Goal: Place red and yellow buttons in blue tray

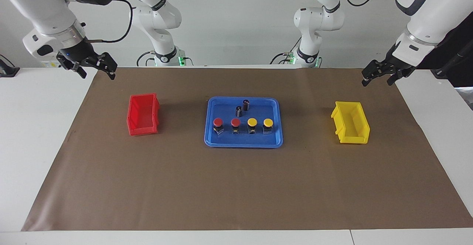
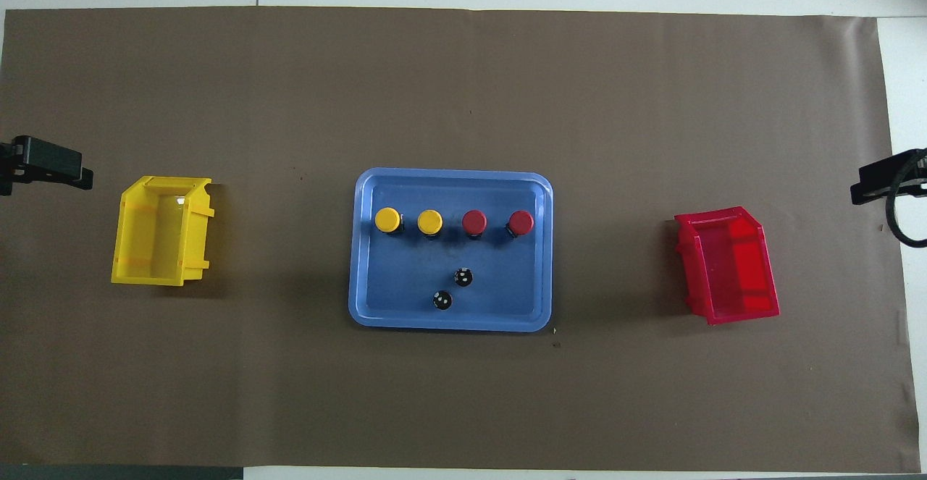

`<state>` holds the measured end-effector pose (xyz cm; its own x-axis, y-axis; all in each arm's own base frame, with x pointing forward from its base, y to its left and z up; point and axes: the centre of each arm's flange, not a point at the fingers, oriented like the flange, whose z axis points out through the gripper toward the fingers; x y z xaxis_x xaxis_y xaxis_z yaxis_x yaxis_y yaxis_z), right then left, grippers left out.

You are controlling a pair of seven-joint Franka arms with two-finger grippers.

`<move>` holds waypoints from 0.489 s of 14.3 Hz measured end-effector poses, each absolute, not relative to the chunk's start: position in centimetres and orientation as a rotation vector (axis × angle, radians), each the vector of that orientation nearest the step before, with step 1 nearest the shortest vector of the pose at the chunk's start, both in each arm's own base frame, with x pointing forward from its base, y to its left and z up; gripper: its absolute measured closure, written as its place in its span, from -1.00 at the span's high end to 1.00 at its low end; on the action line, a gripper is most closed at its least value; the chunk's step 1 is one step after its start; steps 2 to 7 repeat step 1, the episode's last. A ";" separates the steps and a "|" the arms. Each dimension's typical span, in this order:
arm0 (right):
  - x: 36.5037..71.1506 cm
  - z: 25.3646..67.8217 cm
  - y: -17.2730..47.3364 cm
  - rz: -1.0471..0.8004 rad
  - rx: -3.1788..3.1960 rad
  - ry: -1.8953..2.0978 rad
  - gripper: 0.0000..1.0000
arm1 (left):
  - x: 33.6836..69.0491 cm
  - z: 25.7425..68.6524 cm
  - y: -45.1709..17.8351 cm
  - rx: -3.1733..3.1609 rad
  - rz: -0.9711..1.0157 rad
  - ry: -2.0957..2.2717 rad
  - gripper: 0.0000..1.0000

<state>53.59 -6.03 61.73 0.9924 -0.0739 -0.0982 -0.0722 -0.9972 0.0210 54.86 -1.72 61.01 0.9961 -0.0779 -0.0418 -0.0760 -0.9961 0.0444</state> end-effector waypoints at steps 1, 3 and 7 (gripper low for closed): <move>53.6 61.7 -6.0 -0.155 3.118 -0.114 1.00 | 54.9 61.0 -1.7 3.096 -0.066 -0.166 1.00; 53.6 61.7 -6.0 -0.155 3.118 -0.114 1.00 | 54.9 61.0 -1.7 3.096 -0.066 -0.166 1.00; 53.6 61.7 -6.0 -0.155 3.118 -0.114 1.00 | 54.9 61.0 -1.7 3.096 -0.066 -0.166 1.00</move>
